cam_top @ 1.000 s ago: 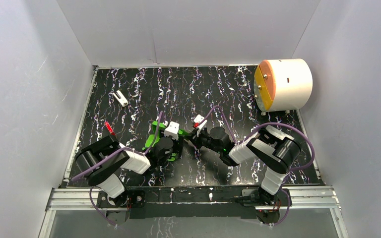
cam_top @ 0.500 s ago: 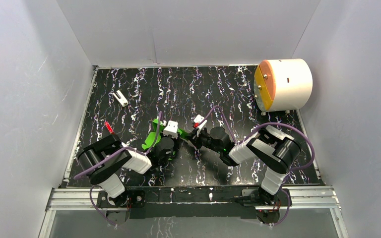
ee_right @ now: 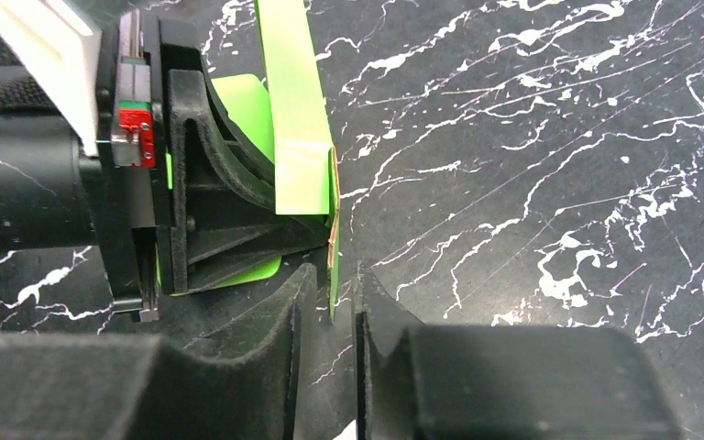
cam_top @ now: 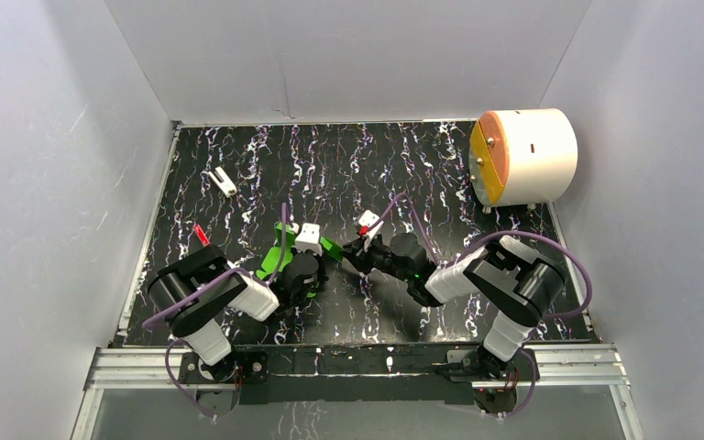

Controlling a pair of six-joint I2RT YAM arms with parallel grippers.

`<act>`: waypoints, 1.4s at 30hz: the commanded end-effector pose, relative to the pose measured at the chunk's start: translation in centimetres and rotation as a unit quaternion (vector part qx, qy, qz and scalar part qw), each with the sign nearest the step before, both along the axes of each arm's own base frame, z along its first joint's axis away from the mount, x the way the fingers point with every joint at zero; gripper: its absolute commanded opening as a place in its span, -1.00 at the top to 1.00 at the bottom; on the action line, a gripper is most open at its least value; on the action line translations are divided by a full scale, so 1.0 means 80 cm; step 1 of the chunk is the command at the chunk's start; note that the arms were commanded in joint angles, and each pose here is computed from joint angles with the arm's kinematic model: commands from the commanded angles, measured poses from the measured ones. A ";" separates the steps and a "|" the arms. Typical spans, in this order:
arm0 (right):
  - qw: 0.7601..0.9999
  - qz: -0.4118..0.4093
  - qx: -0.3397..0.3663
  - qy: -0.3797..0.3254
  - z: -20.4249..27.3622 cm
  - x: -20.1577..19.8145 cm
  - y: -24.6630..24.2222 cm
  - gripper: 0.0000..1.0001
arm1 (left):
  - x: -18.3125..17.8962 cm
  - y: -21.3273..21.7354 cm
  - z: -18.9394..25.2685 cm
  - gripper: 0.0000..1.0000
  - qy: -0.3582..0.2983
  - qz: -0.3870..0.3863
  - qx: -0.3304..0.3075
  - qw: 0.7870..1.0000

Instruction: Fold the paper box

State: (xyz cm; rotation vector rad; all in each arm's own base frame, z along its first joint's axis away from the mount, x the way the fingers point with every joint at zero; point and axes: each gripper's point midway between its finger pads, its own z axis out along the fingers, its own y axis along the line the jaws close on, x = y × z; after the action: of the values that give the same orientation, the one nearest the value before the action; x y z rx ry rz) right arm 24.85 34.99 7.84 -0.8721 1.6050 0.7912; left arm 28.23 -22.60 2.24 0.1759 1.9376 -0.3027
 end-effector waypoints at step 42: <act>0.968 -0.239 0.013 -0.071 -0.013 0.087 0.010 1.00 | -0.006 -0.010 0.041 0.70 0.024 -0.015 -0.140 0.990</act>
State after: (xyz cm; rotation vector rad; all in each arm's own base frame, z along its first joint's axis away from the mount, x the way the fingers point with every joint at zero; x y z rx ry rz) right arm 28.19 38.29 5.14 -0.6531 1.6095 0.5902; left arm 28.20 -22.81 2.69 0.0161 1.9790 -0.5182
